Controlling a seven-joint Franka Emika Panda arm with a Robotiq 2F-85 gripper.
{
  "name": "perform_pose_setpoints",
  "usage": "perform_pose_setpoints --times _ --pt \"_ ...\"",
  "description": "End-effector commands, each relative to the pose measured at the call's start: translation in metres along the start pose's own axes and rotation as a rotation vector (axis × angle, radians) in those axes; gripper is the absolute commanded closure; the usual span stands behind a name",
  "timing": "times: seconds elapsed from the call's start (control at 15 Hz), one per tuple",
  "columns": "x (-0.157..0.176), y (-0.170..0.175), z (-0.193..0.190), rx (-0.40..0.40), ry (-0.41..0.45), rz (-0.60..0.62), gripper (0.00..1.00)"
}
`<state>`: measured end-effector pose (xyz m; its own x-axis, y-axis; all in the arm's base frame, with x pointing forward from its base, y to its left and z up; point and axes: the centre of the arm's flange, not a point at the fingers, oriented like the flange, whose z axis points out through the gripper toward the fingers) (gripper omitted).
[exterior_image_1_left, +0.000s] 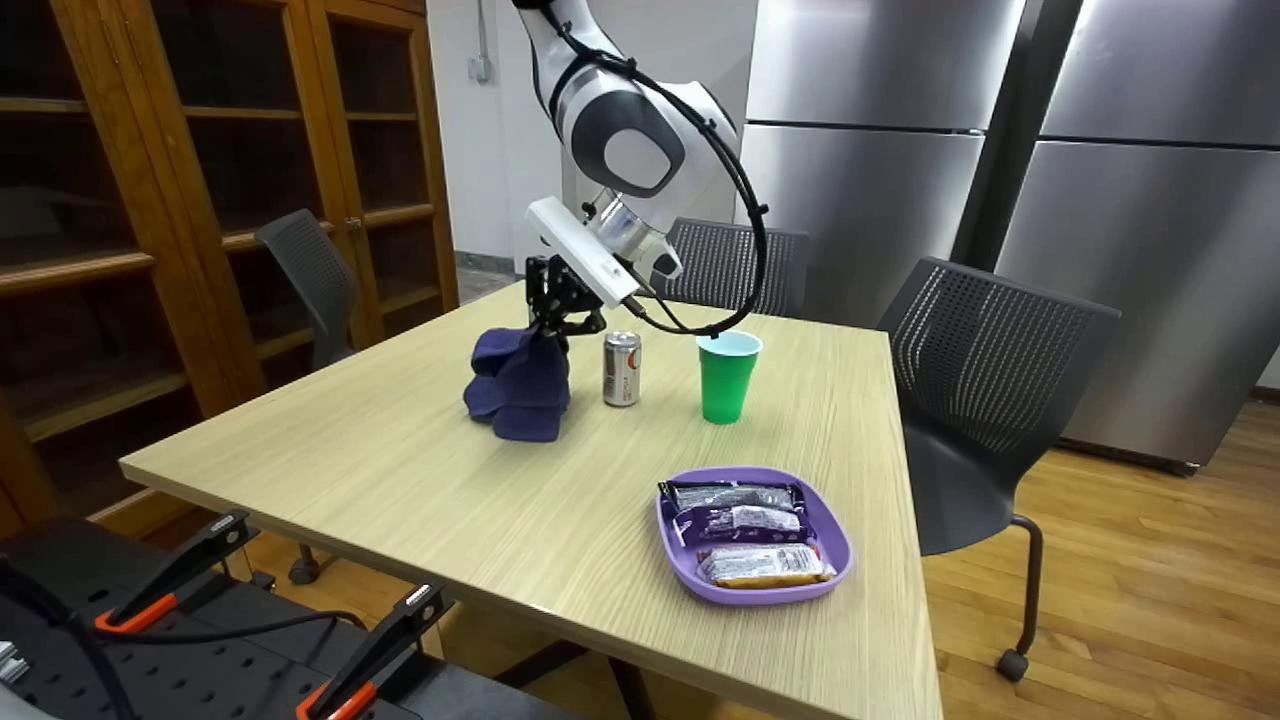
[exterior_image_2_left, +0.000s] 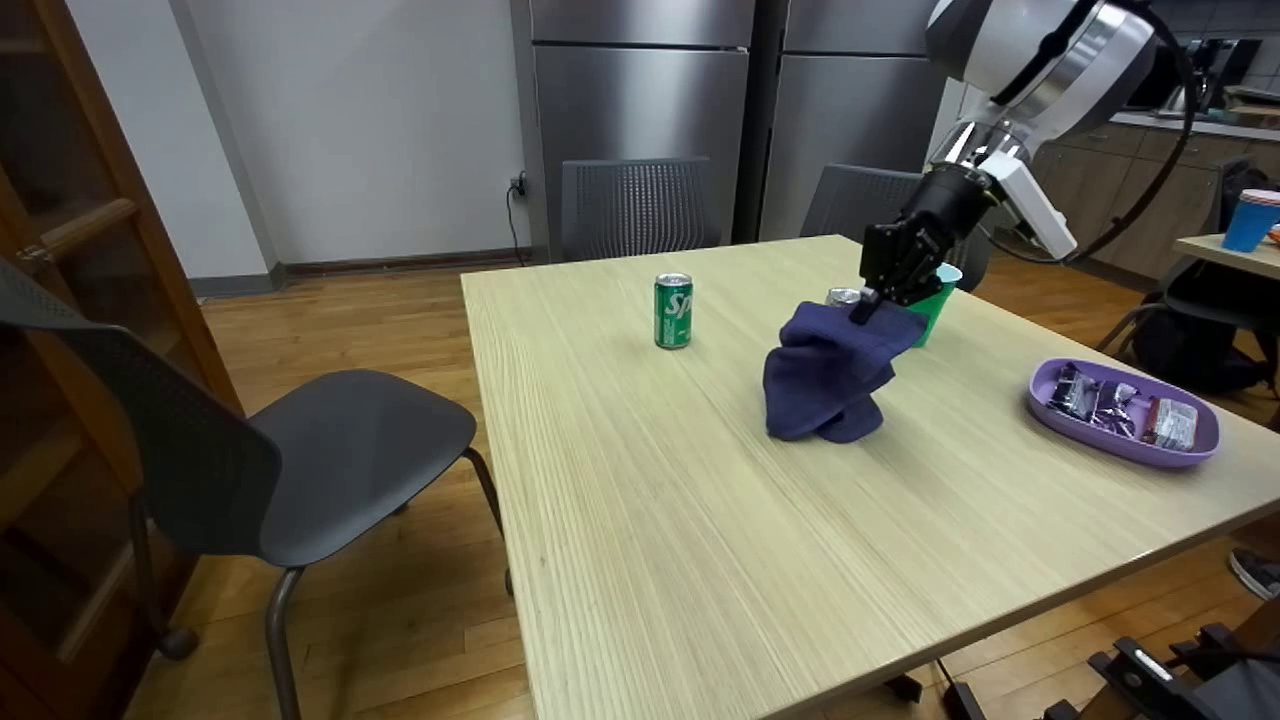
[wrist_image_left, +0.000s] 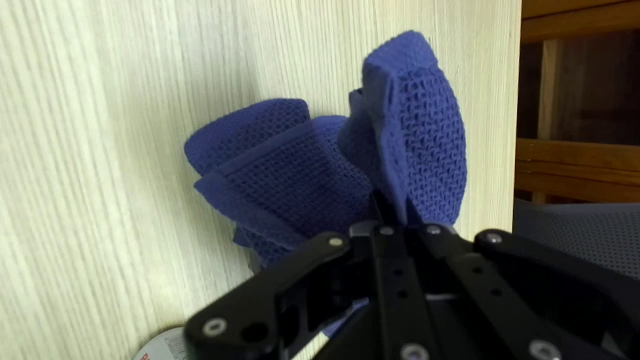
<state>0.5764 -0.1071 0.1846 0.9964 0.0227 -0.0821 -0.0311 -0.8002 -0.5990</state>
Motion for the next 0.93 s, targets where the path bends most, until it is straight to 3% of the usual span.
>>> perform_pose_setpoints --times 0.0,0.87 --pt "-0.017 -0.01 -0.021 -0.021 -0.042 0.007 0.99" --pt "-0.039 0.005 -0.054 -0.055 -0.078 0.019 0.99"
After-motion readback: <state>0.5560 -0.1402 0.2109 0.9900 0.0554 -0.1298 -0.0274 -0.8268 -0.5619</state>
